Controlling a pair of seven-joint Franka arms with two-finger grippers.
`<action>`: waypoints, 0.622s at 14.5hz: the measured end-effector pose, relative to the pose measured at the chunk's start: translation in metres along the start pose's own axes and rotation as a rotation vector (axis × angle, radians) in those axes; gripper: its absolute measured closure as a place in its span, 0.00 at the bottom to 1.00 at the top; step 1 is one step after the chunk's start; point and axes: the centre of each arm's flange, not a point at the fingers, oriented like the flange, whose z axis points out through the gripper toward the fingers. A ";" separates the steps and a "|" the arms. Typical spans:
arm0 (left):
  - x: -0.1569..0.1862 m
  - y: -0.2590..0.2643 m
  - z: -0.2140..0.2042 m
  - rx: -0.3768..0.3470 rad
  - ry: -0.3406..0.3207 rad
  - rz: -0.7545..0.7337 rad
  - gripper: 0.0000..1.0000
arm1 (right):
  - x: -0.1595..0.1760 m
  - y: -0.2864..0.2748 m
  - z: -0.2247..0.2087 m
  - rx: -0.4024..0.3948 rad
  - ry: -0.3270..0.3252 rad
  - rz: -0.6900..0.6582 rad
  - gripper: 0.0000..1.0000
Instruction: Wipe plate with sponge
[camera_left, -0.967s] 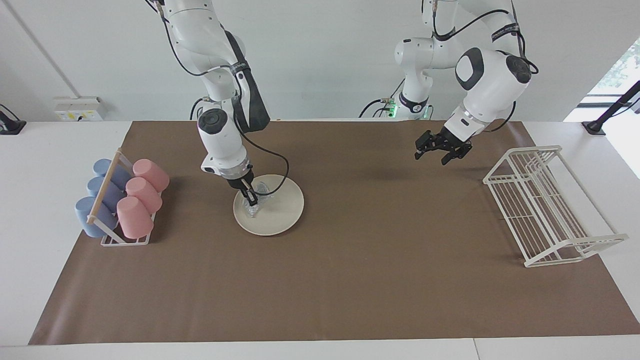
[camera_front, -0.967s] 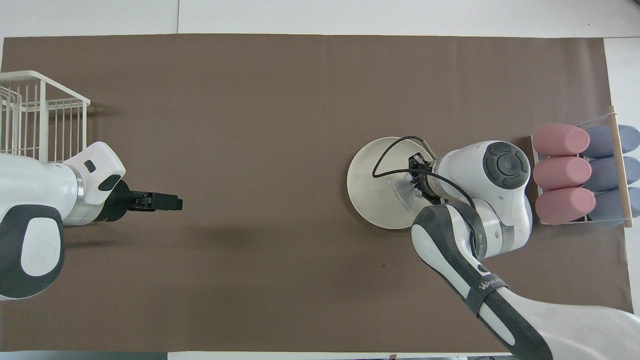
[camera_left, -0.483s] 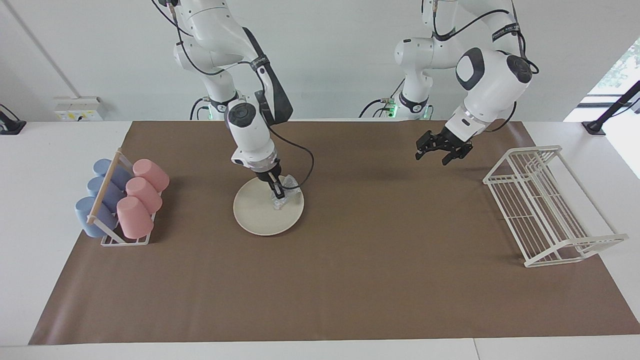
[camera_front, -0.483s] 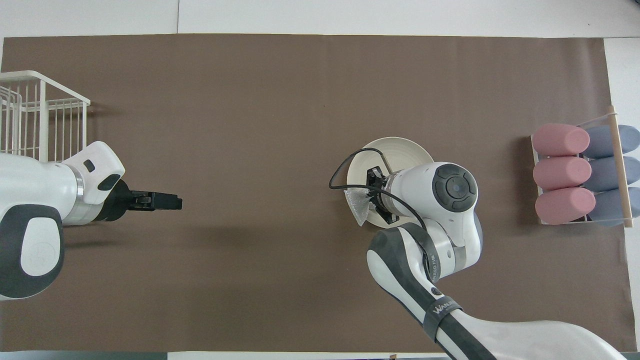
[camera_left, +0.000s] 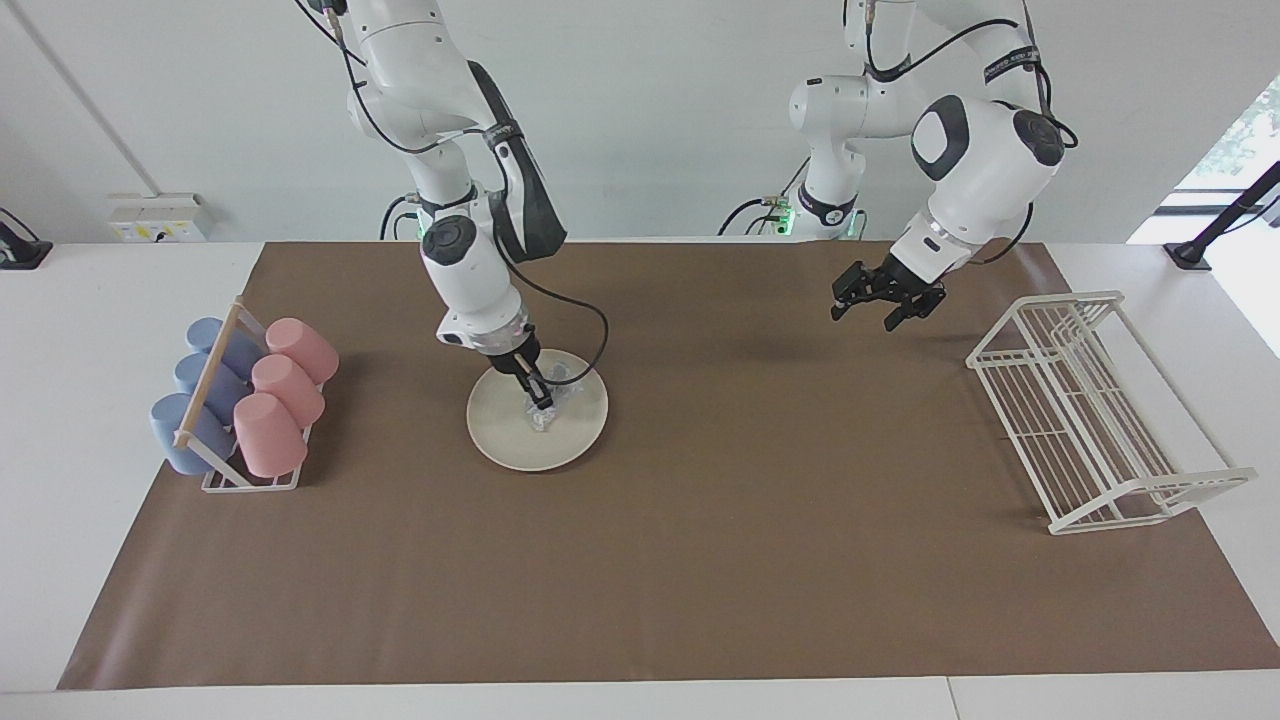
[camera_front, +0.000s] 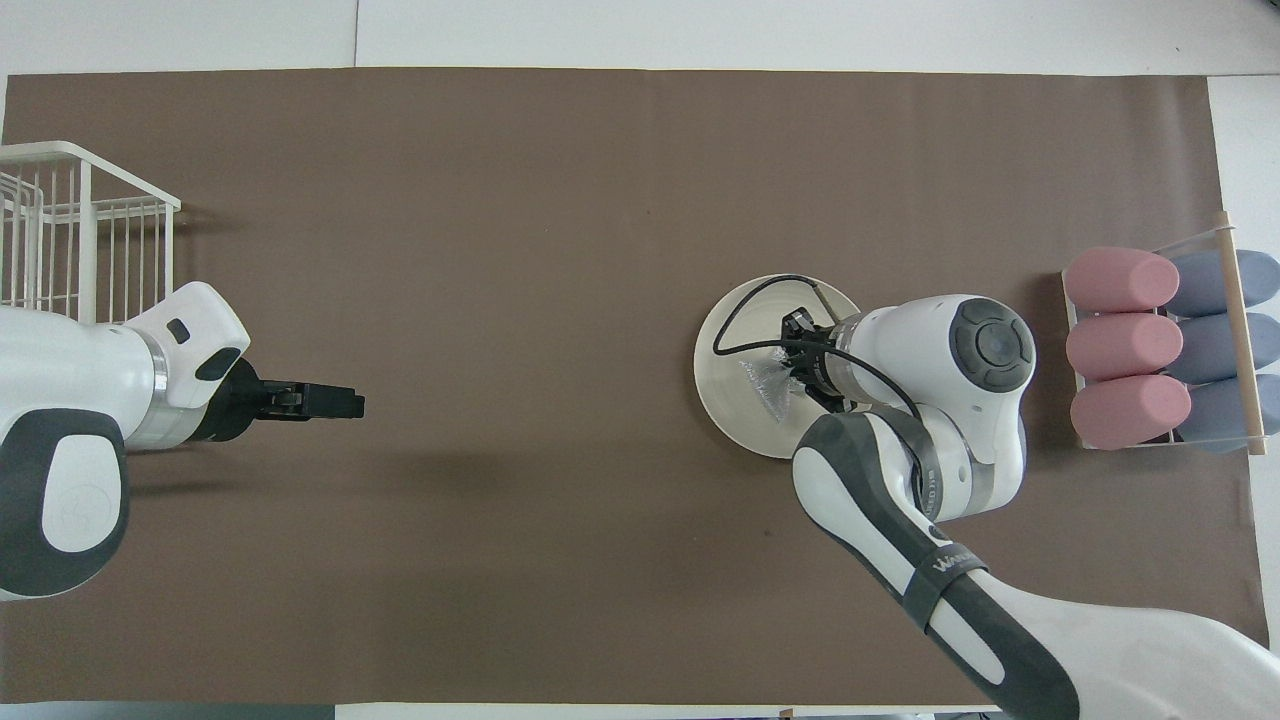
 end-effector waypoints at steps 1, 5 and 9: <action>0.000 0.000 0.000 0.000 0.002 0.000 0.00 | 0.020 0.005 -0.003 0.003 0.006 -0.023 0.93; 0.001 0.000 0.000 0.001 0.005 -0.005 0.00 | 0.032 0.008 -0.003 0.003 0.008 -0.053 0.93; 0.001 0.000 0.000 0.001 0.005 -0.022 0.00 | -0.012 -0.002 0.005 -0.005 -0.006 0.038 0.93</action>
